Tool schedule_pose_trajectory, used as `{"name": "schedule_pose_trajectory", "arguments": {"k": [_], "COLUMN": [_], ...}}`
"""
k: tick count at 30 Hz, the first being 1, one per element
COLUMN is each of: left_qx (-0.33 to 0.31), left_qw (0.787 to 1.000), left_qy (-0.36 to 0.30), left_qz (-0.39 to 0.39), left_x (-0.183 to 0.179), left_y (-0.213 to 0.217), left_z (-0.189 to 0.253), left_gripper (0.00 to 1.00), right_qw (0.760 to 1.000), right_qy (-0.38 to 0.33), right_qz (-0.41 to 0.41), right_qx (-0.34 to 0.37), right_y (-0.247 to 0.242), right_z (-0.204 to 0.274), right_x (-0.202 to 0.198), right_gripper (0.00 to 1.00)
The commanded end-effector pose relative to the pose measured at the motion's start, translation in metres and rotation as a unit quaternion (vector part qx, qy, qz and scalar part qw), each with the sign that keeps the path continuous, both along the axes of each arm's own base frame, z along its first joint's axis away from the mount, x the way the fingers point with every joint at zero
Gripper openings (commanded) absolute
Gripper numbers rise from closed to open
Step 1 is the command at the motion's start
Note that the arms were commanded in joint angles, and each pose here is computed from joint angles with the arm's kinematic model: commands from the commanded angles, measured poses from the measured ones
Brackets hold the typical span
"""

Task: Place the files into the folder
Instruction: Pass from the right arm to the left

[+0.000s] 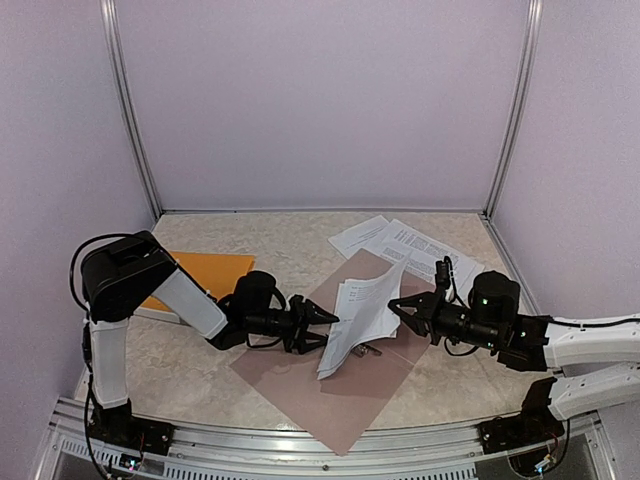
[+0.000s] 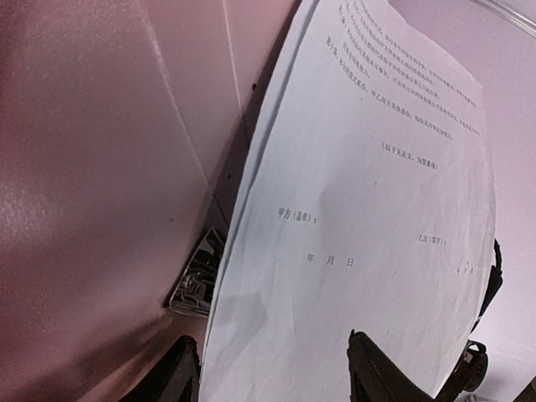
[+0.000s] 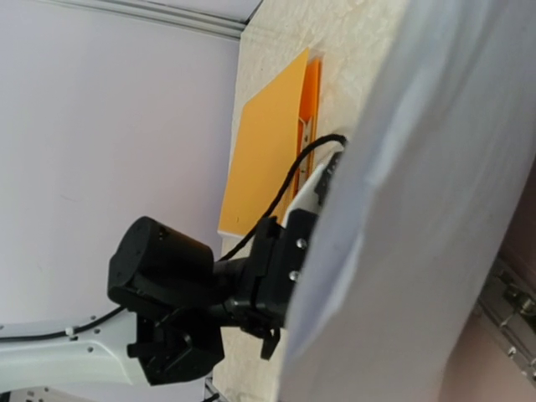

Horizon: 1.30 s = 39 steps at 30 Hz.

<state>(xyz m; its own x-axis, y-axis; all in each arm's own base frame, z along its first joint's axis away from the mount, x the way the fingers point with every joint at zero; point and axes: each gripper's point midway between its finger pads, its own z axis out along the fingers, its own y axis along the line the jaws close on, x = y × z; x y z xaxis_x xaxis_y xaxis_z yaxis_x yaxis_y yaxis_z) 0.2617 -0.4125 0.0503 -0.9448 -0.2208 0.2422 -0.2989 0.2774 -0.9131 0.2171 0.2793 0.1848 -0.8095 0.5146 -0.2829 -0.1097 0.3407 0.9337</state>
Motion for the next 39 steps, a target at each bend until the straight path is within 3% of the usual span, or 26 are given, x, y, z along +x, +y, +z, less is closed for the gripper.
{"name": "schedule_pose_trajectory", "arguments": {"k": [1, 14, 22, 39], "left_qx": [0.026, 0.03, 0.035, -0.011], "left_qw": [0.999, 0.998, 0.997, 0.998], "left_qy": [0.021, 0.057, 0.062, 0.056], "left_qz": [-0.021, -0.024, -0.017, -0.038], "left_x": [-0.008, -0.015, -0.019, -0.015], "left_y": [-0.001, 0.003, 0.014, -0.017], "left_z": [-0.02, -0.041, -0.047, -0.027], "left_gripper": [0.59, 0.7, 0.7, 0.7], "right_qw": [1.0, 1.0, 0.999, 1.0], "right_qy": [-0.01, -0.021, -0.039, -0.022], "right_qz": [-0.007, -0.016, -0.017, -0.013], "right_qx": [-0.006, 0.003, -0.001, 0.009], "right_y": [-0.002, -0.007, -0.006, -0.006], "right_z": [0.007, 0.019, 0.036, 0.021], "right_x": [0.005, 0.01, 0.016, 0.012], "right_gripper": [0.0, 0.0, 0.0, 0.0]}}
